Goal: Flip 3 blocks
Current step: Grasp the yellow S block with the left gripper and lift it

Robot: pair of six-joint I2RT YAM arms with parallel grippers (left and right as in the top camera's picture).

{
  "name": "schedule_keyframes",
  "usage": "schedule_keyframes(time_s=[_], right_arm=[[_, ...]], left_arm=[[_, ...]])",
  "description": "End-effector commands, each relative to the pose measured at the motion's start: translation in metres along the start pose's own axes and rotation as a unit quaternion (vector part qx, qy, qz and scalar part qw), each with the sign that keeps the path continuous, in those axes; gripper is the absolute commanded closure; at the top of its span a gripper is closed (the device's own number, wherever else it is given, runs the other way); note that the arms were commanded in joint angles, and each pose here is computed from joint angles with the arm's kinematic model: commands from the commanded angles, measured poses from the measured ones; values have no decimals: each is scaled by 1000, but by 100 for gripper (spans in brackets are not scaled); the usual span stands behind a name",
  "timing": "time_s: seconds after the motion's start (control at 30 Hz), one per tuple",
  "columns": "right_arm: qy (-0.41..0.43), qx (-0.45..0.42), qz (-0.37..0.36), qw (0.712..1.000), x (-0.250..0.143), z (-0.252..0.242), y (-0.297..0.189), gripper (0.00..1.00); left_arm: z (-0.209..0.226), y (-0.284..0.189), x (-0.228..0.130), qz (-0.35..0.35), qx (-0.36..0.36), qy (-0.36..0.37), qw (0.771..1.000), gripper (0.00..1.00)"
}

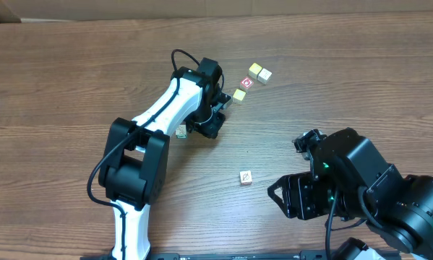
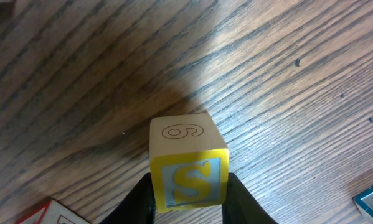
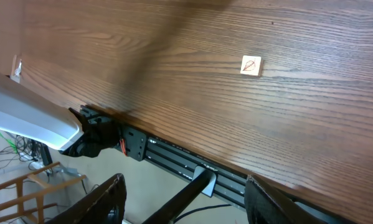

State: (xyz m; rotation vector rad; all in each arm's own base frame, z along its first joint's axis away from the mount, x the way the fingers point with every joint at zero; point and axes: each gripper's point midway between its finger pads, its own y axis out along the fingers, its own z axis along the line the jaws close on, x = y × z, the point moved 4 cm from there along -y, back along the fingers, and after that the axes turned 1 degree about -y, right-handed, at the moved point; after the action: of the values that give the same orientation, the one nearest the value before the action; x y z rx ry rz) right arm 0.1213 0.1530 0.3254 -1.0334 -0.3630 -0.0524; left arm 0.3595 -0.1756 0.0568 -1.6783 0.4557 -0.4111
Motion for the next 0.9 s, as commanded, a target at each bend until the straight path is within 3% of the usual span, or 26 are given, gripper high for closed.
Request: schedule_keyframes(time_s=[0.0, 0.23, 0.4, 0.5, 0.67, 0.87], right_arm=[[-4, 9, -11, 1000, 3, 3, -6, 38], [-6, 9, -13, 1000, 3, 3, -6, 38], [-6, 6, -14, 1000, 4, 3, -6, 38], [-6, 5, -14, 1000, 4, 2, -6, 38], [-4, -12, -18, 1000, 4, -3, -6, 38], [10, -27, -27, 999, 6, -7, -6, 39]], left_arm=[[-3, -2, 6, -6, 3, 4, 1000, 80], [-4, -11, 8, -8, 3, -19, 1000, 85], [-8, -54, 22, -42, 6, -59, 997, 95], [-13, -87, 24, -75, 5, -84, 994, 96], [-18, -136, 4, -109, 21, -139, 984, 95], [-19, -150, -39, -71, 49, -196, 977, 96]])
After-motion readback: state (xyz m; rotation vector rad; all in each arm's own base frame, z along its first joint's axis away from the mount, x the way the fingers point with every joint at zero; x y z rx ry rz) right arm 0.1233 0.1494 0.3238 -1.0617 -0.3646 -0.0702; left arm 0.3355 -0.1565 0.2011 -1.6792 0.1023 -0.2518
